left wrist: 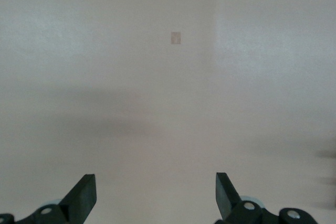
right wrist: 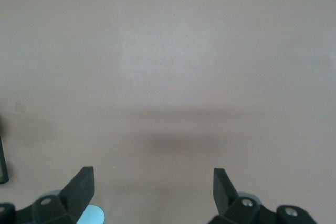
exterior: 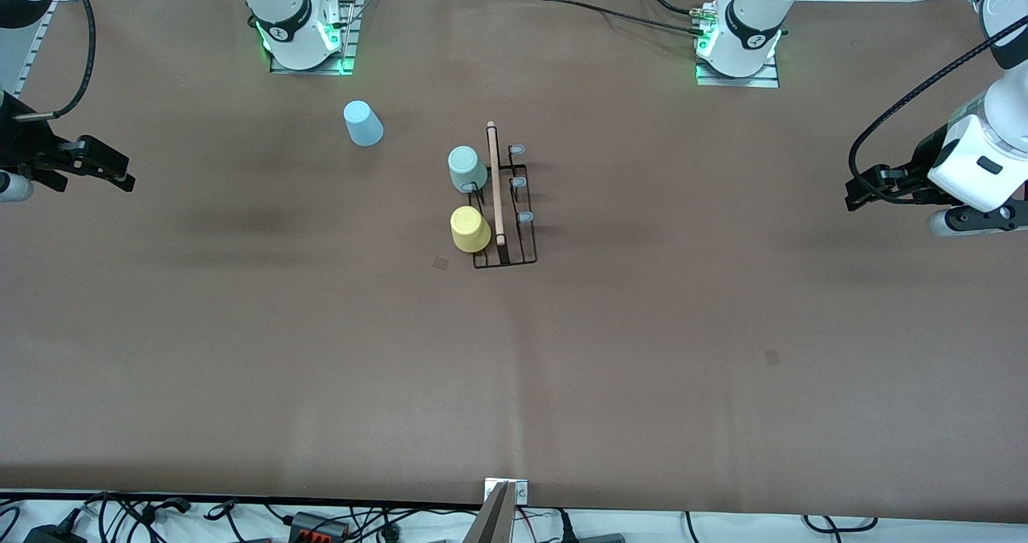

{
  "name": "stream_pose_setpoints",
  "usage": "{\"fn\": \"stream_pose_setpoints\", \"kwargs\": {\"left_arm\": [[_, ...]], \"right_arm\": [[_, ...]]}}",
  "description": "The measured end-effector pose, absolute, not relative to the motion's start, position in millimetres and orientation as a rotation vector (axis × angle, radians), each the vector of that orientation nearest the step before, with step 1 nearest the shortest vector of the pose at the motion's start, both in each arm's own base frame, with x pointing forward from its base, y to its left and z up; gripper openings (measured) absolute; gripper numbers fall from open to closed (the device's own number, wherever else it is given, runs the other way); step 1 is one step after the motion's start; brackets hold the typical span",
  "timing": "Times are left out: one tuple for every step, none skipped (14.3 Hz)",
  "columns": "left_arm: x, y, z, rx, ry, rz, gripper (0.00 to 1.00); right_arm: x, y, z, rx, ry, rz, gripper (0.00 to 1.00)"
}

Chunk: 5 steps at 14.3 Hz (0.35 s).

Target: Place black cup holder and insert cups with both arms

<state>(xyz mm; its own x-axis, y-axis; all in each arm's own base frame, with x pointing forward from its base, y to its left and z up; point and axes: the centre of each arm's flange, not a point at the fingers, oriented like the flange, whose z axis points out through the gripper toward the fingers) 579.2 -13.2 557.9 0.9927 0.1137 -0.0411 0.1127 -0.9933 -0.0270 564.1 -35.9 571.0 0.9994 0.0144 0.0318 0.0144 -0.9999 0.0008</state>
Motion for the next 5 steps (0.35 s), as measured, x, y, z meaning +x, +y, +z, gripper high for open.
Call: {"fn": "stream_pose_setpoints", "kwargs": {"left_arm": [[579.2,-13.2,557.9,-3.111,-0.177,0.066,1.00],[579.3,-13.2,558.0,-3.111,-0.176,0.066,1.00],[579.3,-13.0,558.1,-3.111,-0.177,0.066,1.00],[579.3,-12.6,558.2,-3.111,-0.178,0.066,1.00],[579.3,-12.2,558.3,-3.111,-0.179,0.065,1.00]], "right_arm": [[563.6,-35.9,570.7,3.141,0.023,0.044,1.00],[562.8,-35.8,570.2,3.142,0.023,0.033,1.00],[562.3,-35.8,570.3,3.142,0.023,0.029,1.00],[562.0,-35.8,570.6,3.142,0.023,0.028,1.00],[561.6,-35.8,571.1,3.142,0.023,0.027,1.00]]}}
